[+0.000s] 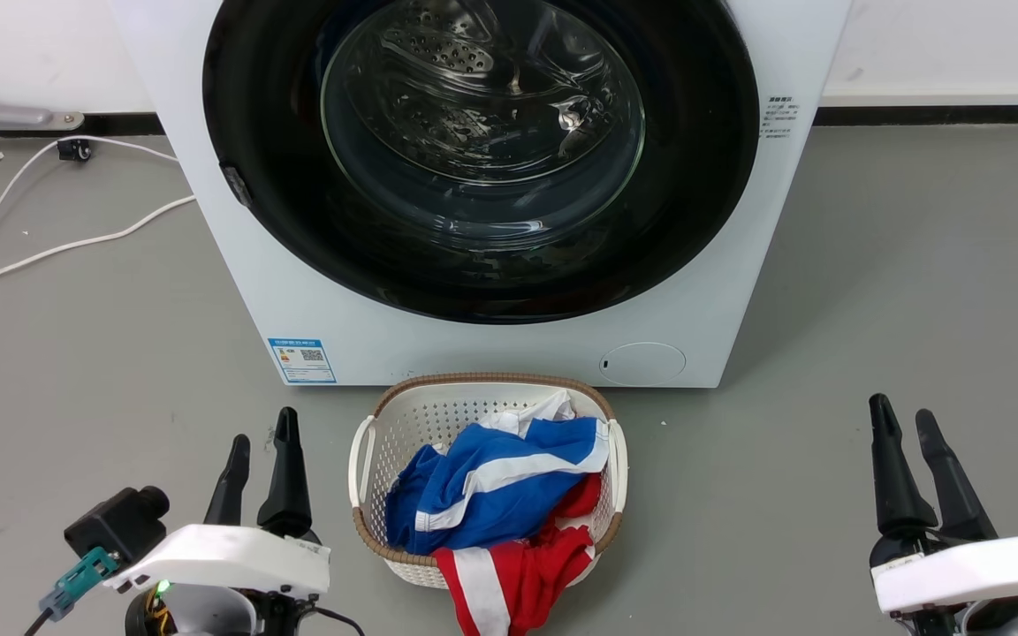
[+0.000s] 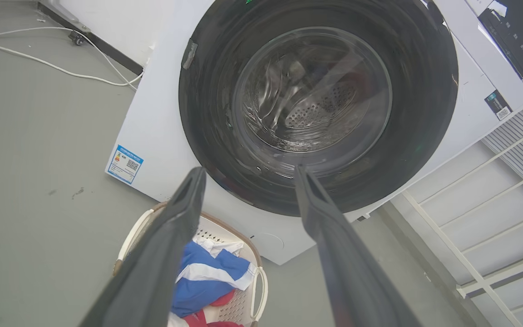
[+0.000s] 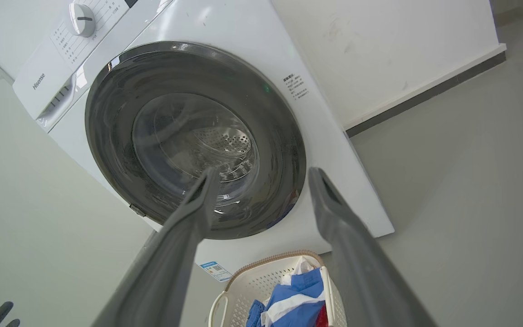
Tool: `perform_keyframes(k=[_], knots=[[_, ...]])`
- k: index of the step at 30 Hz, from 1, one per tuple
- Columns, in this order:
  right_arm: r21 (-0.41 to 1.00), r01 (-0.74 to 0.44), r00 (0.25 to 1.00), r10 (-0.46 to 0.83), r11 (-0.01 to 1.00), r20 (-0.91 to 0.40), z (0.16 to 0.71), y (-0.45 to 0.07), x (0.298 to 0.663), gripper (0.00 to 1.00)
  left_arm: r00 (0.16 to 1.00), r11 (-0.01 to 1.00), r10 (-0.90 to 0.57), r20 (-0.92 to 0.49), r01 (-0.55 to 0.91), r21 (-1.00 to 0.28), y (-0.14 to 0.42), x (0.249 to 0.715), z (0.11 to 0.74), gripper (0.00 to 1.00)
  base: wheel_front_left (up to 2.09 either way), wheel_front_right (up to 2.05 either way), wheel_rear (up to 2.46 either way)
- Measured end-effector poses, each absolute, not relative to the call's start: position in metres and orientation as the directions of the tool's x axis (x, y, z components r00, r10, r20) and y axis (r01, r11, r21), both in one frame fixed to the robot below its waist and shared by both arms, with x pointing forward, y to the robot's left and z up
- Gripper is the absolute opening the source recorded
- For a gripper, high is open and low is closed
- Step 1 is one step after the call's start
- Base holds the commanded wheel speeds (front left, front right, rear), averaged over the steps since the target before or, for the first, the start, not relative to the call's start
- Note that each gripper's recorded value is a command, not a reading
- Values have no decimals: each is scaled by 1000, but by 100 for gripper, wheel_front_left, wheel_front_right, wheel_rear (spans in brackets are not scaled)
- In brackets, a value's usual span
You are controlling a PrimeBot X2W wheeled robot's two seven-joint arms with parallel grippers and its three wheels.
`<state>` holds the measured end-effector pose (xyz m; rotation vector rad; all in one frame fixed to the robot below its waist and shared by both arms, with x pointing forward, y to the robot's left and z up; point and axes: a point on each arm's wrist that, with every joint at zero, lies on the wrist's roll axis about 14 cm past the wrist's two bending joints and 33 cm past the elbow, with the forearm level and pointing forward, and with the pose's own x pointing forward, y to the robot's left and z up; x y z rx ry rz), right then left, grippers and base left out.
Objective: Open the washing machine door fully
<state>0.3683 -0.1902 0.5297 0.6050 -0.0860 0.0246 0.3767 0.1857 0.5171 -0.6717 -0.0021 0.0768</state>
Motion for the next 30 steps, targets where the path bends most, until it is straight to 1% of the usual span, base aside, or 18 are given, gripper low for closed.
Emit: perform_keyframes(k=[15, 30], knots=[[403, -63, 990, 7, 913, 140, 541, -189, 362, 100, 997, 880, 63, 38, -37, -473, 178, 372, 528, 100, 0, 0, 0], [276, -66, 985, 18, 959, 172, 547, -187, 356, 100, 994, 943, 60, 87, -28, -331, 175, 367, 534, 100, 0, 0, 0]])
